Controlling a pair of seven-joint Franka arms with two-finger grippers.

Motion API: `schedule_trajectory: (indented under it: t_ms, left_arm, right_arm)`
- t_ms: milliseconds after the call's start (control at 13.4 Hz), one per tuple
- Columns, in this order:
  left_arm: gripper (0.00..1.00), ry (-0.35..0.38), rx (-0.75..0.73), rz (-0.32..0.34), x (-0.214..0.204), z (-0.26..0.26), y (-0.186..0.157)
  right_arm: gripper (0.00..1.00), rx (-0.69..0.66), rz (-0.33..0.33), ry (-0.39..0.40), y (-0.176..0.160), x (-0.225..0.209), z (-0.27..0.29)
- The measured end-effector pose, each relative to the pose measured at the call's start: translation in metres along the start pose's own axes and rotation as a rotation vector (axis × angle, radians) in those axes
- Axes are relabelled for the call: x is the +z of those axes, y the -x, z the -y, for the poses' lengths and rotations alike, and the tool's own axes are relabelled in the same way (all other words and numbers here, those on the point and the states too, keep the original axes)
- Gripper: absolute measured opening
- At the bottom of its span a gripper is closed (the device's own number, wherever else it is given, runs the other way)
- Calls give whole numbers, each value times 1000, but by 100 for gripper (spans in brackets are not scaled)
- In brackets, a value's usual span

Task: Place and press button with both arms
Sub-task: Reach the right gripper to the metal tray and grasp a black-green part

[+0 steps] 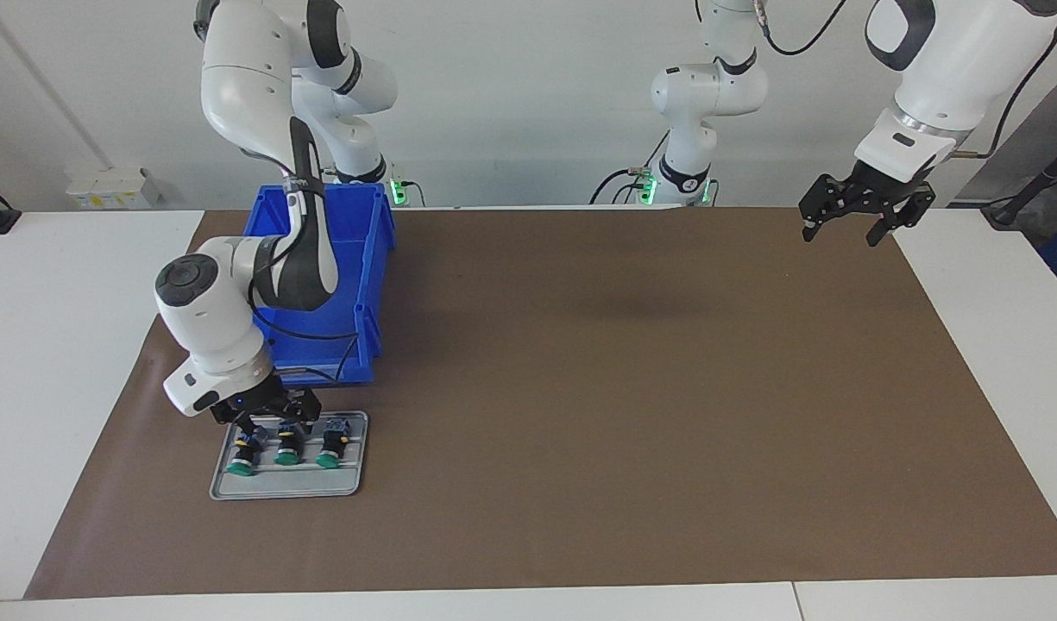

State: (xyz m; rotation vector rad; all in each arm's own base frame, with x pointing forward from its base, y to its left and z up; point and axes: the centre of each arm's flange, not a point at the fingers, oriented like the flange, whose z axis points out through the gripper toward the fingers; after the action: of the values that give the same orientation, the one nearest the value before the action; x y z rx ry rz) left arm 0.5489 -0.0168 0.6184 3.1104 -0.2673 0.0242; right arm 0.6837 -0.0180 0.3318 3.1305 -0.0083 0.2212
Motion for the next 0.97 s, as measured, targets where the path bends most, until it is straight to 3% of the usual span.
schedule_trajectory:
  t_ms: [449,524,599,749,824,974]
  left_arm:
    - [100,0,0,0,0,0,0]
    - [100,0,0,0,0,0,0]
    - [100,0,0,0,0,0,0]
    - [100,0,0,0,0,0,0]
    - [100,0,0,0,0,0,0]
    - [100,0,0,0,0,0,0]
  right_arm:
    - [98,-50,-22,2,11,25,-3]
    - [92,-51,-20,2,12,28,-3]
    - [92,-51,-18,2,13,30,-2]
    - [75,-59,-17,2,13,31,-2]
    - [58,-72,-17,2,13,31,-2]
    - [35,-86,-17,3,13,31,-5]
